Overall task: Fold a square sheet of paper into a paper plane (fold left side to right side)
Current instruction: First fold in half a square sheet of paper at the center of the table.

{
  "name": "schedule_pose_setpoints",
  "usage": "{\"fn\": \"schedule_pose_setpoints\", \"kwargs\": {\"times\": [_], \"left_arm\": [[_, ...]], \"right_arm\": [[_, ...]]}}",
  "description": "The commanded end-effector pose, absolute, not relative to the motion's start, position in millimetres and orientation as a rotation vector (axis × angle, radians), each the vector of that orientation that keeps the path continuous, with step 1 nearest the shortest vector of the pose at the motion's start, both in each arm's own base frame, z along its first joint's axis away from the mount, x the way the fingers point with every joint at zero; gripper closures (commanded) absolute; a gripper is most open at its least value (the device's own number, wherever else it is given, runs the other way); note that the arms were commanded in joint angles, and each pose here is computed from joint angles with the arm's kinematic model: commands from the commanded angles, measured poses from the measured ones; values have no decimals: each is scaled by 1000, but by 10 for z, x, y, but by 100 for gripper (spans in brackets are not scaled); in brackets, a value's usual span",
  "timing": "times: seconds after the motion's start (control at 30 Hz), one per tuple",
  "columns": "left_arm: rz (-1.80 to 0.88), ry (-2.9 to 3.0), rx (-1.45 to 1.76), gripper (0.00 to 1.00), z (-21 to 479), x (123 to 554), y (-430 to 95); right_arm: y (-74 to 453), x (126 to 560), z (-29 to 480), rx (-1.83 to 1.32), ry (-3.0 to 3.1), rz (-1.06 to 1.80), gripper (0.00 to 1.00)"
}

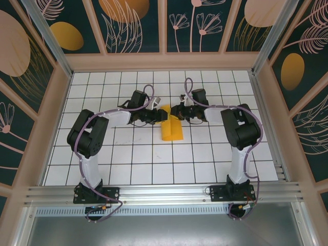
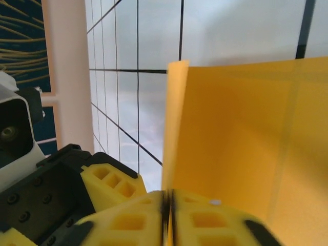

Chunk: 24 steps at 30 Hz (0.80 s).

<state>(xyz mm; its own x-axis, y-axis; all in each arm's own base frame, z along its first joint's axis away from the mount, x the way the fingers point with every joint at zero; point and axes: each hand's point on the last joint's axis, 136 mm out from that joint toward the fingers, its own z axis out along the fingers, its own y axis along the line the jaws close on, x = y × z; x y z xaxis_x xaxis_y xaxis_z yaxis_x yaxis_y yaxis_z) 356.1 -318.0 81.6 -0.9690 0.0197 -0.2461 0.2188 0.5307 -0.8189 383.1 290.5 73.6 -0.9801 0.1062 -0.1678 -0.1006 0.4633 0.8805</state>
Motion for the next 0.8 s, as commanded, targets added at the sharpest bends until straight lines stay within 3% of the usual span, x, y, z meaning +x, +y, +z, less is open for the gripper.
{"fn": "schedule_pose_setpoints", "kwargs": {"times": [0.0,0.1,0.3,0.6,0.77], "left_arm": [[-1350,2527,232,49,978,3613,-3165],[-1268,2520,212,46,1049,3644,-3081],[-1091,2578,116,42,912,3683,-2885],[-1073,2684,48,36,531,3721,-3023],[-1077,2717,51,39,415,3700,-3134]], "right_arm": [[2869,3887,799,-22,2499,1502,93],[2766,3914,787,-18,2514,1443,97],[2547,3966,712,10,2551,1325,96],[2448,3939,600,30,2592,1256,93],[2436,3936,588,26,2592,1247,92]]}}
